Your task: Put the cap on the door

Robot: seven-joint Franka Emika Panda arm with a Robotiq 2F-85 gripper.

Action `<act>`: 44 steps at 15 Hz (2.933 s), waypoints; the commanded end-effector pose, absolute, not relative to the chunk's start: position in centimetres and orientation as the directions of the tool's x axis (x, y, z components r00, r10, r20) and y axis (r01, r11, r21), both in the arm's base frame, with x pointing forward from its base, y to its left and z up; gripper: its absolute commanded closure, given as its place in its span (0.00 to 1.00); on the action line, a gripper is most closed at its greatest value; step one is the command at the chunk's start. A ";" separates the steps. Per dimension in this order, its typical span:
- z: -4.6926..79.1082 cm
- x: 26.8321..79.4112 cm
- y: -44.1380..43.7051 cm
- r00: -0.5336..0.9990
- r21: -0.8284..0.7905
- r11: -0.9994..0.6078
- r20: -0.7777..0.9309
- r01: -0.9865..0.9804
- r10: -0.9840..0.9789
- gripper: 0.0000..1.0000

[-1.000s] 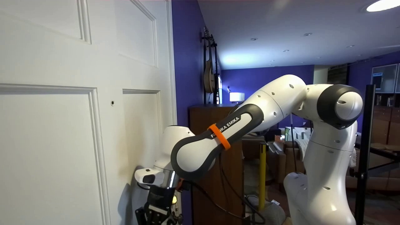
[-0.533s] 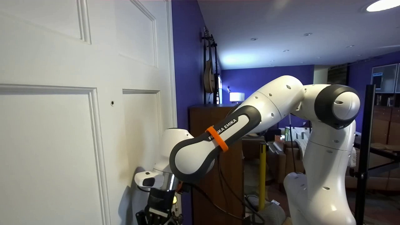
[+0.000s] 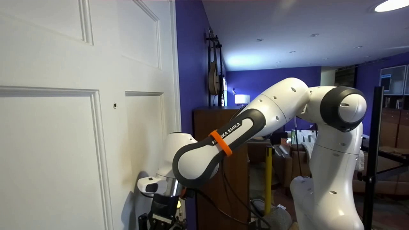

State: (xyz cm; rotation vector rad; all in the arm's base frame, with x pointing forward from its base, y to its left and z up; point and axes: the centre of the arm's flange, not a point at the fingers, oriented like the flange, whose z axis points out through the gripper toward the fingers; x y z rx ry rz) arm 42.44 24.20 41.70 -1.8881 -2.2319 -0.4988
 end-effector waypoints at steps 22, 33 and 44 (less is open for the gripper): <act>56.6 37.6 19.4 0.089 0.130 -0.124 0.244 0.984 0.966 0.00; 67.8 34.9 17.6 0.488 0.120 -0.535 0.280 0.837 0.827 0.00; 71.1 33.8 17.2 0.621 0.082 -0.672 0.314 0.736 0.718 0.00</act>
